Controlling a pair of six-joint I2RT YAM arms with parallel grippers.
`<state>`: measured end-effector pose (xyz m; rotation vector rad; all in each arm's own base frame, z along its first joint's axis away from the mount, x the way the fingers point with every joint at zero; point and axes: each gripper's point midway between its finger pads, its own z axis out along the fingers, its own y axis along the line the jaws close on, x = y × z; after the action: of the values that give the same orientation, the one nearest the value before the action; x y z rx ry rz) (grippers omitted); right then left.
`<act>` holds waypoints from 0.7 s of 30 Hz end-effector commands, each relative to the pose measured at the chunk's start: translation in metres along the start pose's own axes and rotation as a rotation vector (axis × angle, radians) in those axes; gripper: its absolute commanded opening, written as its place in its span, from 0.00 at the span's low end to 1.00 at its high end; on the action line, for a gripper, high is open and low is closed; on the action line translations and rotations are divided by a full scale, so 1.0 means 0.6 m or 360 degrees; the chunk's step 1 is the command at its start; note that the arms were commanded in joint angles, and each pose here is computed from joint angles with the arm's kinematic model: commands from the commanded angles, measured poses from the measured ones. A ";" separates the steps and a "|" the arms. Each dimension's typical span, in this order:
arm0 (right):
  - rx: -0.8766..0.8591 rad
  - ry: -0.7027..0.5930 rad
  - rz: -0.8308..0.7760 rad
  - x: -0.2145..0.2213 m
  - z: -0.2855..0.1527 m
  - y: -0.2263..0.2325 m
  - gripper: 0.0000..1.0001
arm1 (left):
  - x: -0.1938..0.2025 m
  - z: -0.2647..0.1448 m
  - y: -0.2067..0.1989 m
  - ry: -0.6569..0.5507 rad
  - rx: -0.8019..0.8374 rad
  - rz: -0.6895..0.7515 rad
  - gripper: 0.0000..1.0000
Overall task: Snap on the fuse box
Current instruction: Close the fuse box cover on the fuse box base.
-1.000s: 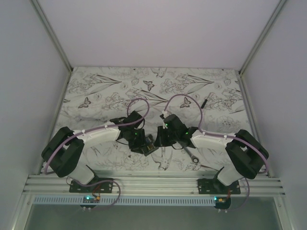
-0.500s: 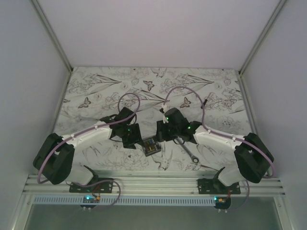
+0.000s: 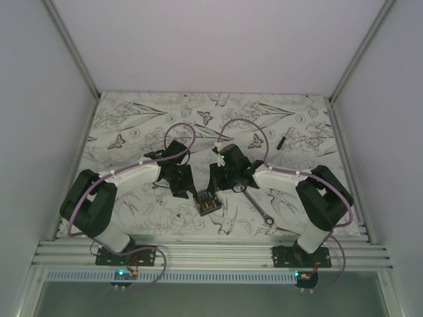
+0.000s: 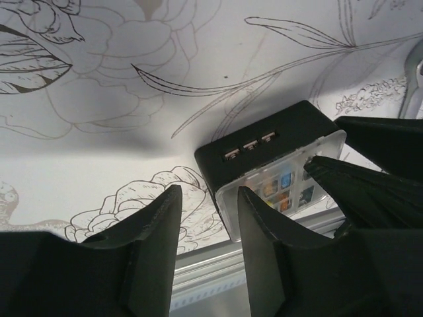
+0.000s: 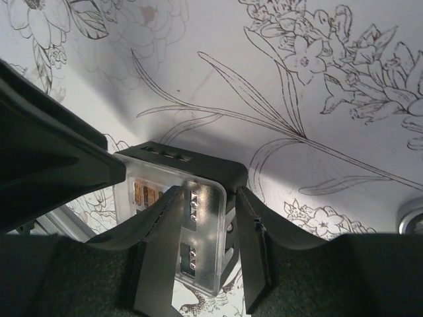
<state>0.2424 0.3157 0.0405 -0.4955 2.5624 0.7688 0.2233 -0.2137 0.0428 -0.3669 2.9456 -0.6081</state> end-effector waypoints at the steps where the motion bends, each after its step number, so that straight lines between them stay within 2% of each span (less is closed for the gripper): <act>1: -0.0075 0.0040 0.0012 0.007 0.010 0.008 0.41 | 0.011 0.012 0.017 0.0075 -0.0054 -0.0020 0.40; 8: -0.0038 0.0147 0.0059 0.063 0.018 -0.012 0.36 | 0.046 0.053 0.033 0.0209 -0.0054 -0.0077 0.23; 11: 0.0012 0.0181 0.0064 0.082 0.019 -0.024 0.35 | 0.067 0.071 0.048 0.0258 -0.0087 -0.0097 0.18; 16: 0.0031 0.0155 0.0049 0.083 0.018 -0.024 0.33 | 0.078 0.083 0.063 0.0282 -0.0120 -0.0112 0.18; 19: 0.0032 0.0014 0.0008 0.042 -0.001 -0.011 0.35 | 0.058 0.067 0.041 0.0207 -0.0053 -0.0057 0.23; 21: 0.0078 -0.0099 -0.0034 0.004 -0.022 -0.010 0.40 | 0.036 0.048 0.026 0.0126 -0.0008 -0.0018 0.26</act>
<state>0.2432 0.3113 0.0403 -0.4479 2.5142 0.7937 0.2081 -0.2380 0.0372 -0.4038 3.0036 -0.8581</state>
